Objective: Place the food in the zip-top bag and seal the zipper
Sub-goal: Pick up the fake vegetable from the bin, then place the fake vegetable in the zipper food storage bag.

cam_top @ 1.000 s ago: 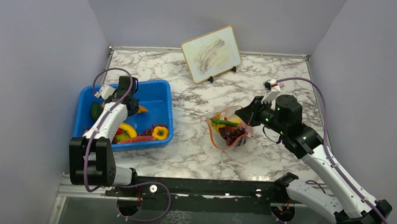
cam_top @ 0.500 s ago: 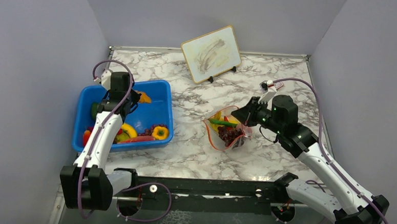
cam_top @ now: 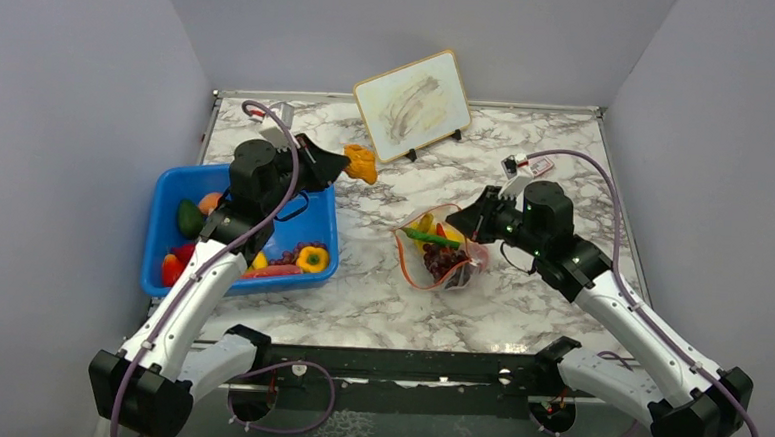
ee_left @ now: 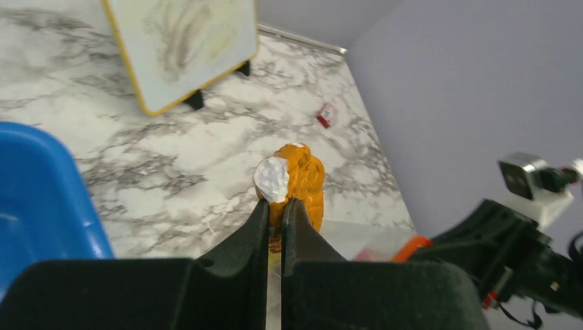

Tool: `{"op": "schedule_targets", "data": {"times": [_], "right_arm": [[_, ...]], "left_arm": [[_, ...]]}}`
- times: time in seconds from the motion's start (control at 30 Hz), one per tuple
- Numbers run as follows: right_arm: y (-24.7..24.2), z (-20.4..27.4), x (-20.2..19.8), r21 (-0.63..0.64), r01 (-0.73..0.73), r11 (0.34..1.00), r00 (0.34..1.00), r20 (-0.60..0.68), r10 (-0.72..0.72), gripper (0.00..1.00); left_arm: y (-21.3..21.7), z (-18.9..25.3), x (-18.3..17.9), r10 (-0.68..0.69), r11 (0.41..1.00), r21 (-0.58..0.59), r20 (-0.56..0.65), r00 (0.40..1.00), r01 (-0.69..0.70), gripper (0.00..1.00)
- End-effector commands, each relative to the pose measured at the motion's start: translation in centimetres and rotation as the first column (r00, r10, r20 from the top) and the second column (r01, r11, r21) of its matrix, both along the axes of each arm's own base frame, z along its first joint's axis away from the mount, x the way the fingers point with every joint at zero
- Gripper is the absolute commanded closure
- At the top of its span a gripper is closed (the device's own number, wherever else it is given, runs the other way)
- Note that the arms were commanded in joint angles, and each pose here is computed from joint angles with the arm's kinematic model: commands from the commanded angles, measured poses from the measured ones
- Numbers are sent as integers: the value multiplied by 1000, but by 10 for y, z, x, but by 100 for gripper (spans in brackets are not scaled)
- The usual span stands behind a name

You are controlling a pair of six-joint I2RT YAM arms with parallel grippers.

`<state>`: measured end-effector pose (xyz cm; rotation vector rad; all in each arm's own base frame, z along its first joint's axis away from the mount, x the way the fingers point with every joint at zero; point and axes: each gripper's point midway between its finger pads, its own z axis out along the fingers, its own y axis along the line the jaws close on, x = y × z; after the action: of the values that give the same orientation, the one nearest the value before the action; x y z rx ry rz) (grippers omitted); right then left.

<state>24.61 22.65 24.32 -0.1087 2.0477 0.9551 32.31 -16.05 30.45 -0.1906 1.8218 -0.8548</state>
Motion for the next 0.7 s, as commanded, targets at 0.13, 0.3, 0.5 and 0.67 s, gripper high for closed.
{"op": "schedule_targets", "data": {"times": [0.13,0.3,0.5,0.67], "right_arm": [[4,14,17,30,41,999,998,38,-42,99],[7,16,21,36,40,999,998,38,-42,99],[10,17,24,39,43,998,998,37,-44,99],[8,23,25,36,50,998,997,50,-52,99]], "left_arm": [[-68,57,-50,-348,923,-86,230,909,375,100],[-88,60,-72,-432,873,-120,256,865,472,100],[-128,20,-95,-539,819,-100,205,817,565,100],[-157,-6,-113,-611,778,-49,175,772,626,100]]}}
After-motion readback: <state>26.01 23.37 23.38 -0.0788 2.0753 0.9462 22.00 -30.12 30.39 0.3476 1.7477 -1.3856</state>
